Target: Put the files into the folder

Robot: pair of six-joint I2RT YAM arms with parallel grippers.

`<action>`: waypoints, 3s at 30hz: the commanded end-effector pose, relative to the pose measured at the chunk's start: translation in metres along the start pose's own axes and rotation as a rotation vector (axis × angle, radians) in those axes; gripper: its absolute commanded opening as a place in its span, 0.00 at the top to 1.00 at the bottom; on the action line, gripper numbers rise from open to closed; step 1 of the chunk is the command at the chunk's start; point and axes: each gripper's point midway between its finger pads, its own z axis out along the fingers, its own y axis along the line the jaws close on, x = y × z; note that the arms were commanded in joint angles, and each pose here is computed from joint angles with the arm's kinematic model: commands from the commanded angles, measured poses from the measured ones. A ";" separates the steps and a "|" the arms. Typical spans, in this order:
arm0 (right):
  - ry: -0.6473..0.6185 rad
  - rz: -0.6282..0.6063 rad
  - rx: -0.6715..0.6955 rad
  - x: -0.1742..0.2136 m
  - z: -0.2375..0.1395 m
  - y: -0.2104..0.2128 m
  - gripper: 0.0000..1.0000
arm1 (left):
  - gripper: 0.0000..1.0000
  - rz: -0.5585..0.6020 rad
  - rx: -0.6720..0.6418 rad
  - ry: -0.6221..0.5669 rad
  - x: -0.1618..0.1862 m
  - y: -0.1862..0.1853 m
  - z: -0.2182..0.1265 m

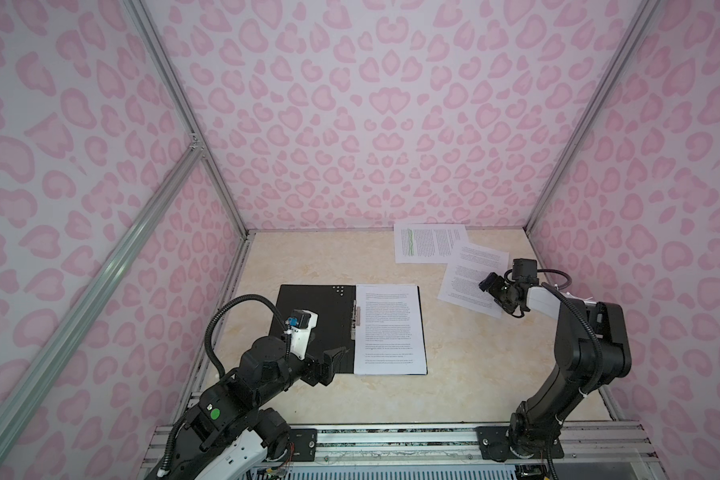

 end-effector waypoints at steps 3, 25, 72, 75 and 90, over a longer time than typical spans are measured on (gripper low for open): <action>0.064 0.116 0.132 0.055 -0.029 -0.048 0.11 | 0.03 0.000 0.026 -0.040 -0.009 -0.005 -0.002; -0.168 0.016 -0.041 -0.033 -0.068 -0.007 0.03 | 0.03 -0.345 0.388 0.225 0.009 -0.150 0.120; 0.119 0.311 0.109 0.097 -0.036 -0.082 0.11 | 0.03 -0.917 0.135 0.508 0.112 -0.185 0.389; 0.117 0.331 0.103 0.100 -0.034 -0.084 0.11 | 0.03 -1.009 0.224 0.475 0.104 -0.194 0.394; 0.074 0.358 0.129 0.095 -0.039 -0.089 0.12 | 0.03 -1.017 0.295 0.491 0.120 -0.226 0.352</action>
